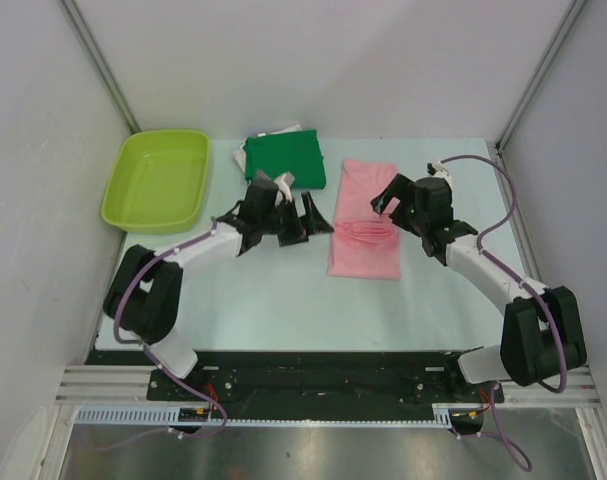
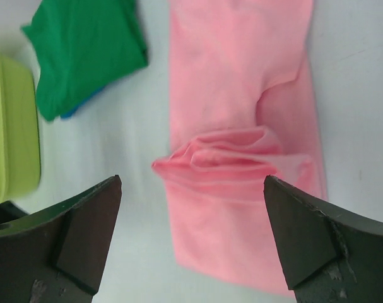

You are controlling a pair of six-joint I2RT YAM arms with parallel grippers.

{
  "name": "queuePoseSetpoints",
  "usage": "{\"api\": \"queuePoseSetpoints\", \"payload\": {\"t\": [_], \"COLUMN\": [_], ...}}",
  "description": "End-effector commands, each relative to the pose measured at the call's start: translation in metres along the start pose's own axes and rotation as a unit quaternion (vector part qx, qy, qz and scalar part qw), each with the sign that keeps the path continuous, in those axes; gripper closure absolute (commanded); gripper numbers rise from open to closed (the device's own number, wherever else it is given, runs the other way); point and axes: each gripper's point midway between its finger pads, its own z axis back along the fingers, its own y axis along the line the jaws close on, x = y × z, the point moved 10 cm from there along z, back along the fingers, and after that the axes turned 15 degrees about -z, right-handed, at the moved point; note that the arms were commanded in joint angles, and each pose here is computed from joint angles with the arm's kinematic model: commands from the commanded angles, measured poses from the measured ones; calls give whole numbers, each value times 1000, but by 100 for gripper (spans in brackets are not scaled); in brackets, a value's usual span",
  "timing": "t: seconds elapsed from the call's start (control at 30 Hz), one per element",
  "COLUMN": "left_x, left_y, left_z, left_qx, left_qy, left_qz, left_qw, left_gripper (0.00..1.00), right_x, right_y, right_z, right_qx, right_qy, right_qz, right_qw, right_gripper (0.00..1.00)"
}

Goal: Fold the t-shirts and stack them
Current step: Fold the tshirt

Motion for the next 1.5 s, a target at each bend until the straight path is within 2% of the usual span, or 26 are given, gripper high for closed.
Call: {"api": "queuePoseSetpoints", "payload": {"t": [0.0,0.07,0.1,0.23,0.47,0.87,1.23,1.37,1.47], "left_x": [-42,-66,-69,-90,-97,-97,-102,-103,-104], "left_y": [-16,-13,-20,-21,-19,-17,-13,-13,-12], "left_z": [20,22,23,22,18,8,5,4,5], "left_qx": [-45,-46,-69,-102,-125,-128,-126,-127,-126], "left_qy": [-33,-25,-42,-54,-54,-36,-27,-26,-24], "left_qz": [-2,5,-7,1,0,-9,-8,-10,-10], "left_qw": [998,999,997,993,991,991,992,992,992], "left_gripper": [0,0,0,0,0,0,0,0,0], "right_x": [-23,-37,-42,-65,-84,-61,-16,2,18], "right_y": [-7,-4,-6,-18,-31,-24,-40,-35,-29], "right_z": [24,28,29,15,-13,-40,-101,-113,-107], "right_qx": [-4,14,8,5,4,22,26,54,58], "right_qy": [51,100,120,202,256,196,142,104,69], "right_qz": [85,93,92,95,75,53,-5,-13,-14], "right_qw": [995,990,988,975,964,979,989,993,996], "right_gripper": [0,0,0,0,0,1,2,2,2]}}
